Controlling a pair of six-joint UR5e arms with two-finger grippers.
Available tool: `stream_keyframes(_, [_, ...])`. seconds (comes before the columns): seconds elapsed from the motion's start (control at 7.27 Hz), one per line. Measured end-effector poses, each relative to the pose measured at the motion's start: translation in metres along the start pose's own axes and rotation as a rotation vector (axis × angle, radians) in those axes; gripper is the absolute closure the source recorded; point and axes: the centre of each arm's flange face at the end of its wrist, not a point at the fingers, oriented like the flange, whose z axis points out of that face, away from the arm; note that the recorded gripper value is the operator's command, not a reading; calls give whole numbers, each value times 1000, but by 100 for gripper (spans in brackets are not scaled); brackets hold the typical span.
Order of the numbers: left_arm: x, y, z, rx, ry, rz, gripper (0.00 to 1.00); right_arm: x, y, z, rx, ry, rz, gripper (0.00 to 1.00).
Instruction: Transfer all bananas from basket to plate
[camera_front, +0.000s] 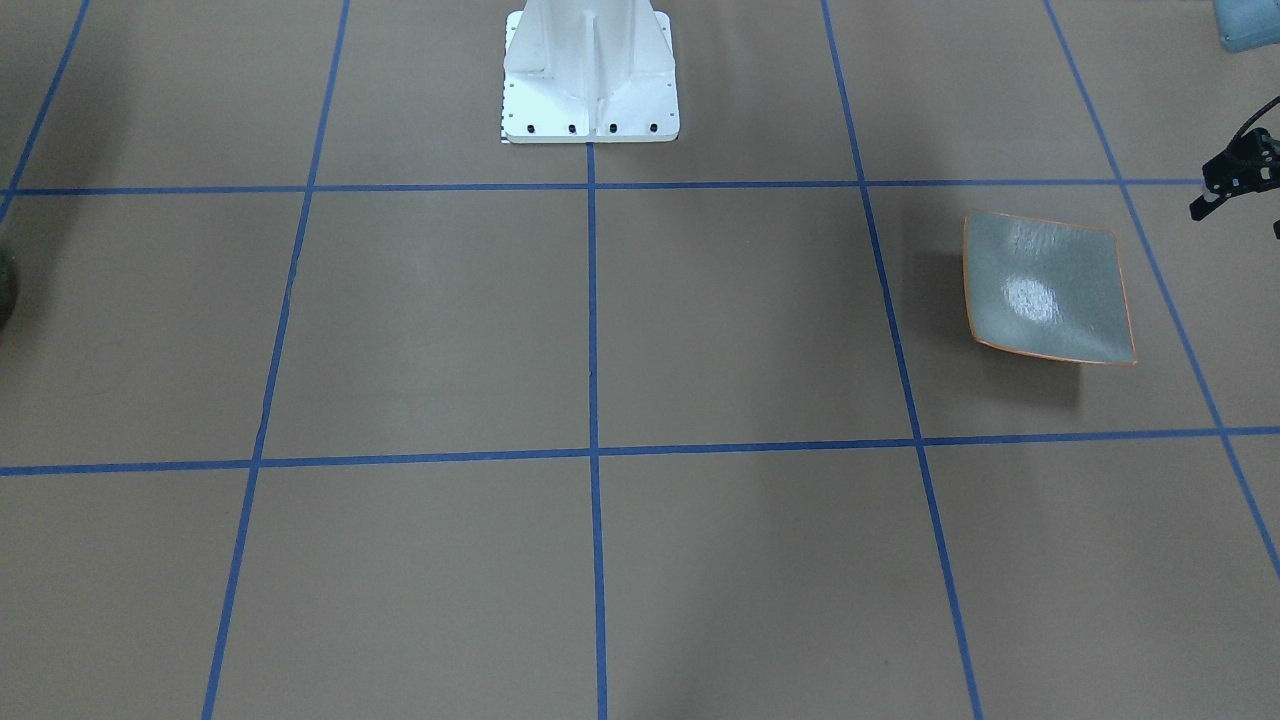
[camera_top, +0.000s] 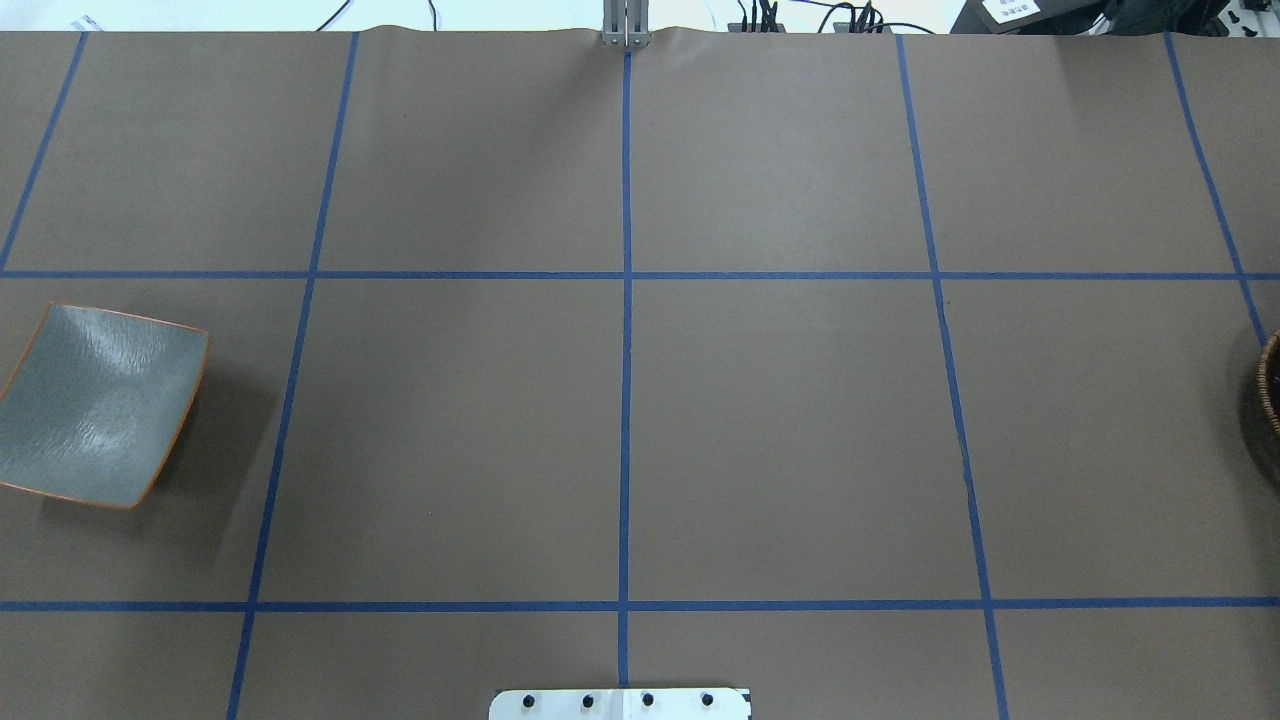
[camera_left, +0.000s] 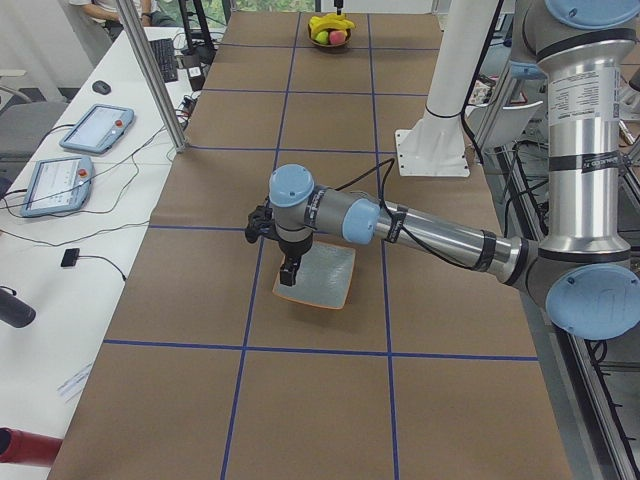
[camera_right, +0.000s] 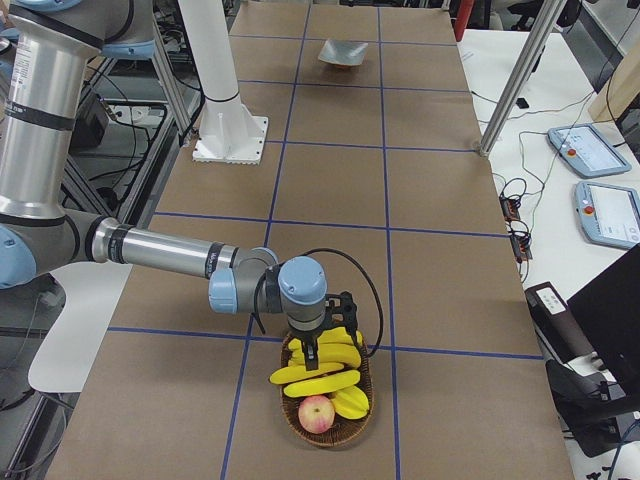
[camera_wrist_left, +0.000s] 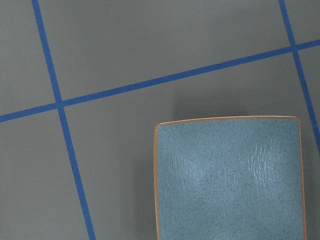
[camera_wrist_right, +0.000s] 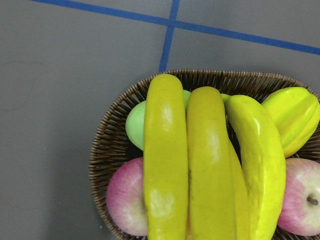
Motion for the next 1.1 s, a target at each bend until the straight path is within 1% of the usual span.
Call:
stream_keyframes(0.14, [2, 0, -2, 4, 1, 4, 1, 11, 0, 11, -17, -10, -9, 7])
stream_keyframes(0.28, [3, 2, -4, 6, 1, 6, 1, 16, -1, 16, -23, -18, -17, 12])
stream_keyframes(0.41, [4, 4, -5, 7, 2, 6, 1, 17, -2, 17, -24, -26, -20, 24])
stream_keyframes(0.55, [5, 6, -5, 7, 2, 6, 1, 17, -2, 18, -24, -31, -20, 43])
stream_keyframes(0.69, [6, 7, -6, 8, 2, 8, 1, 17, -2, 18, -24, -38, -17, 67])
stream_keyframes(0.83, [7, 7, -6, 9, 2, 9, 1, 15, -2, 18, -21, -53, -13, 100])
stream_keyframes(1.1, [6, 8, -7, 9, 2, 8, 1, 11, -4, 16, -11, -78, -14, 100])
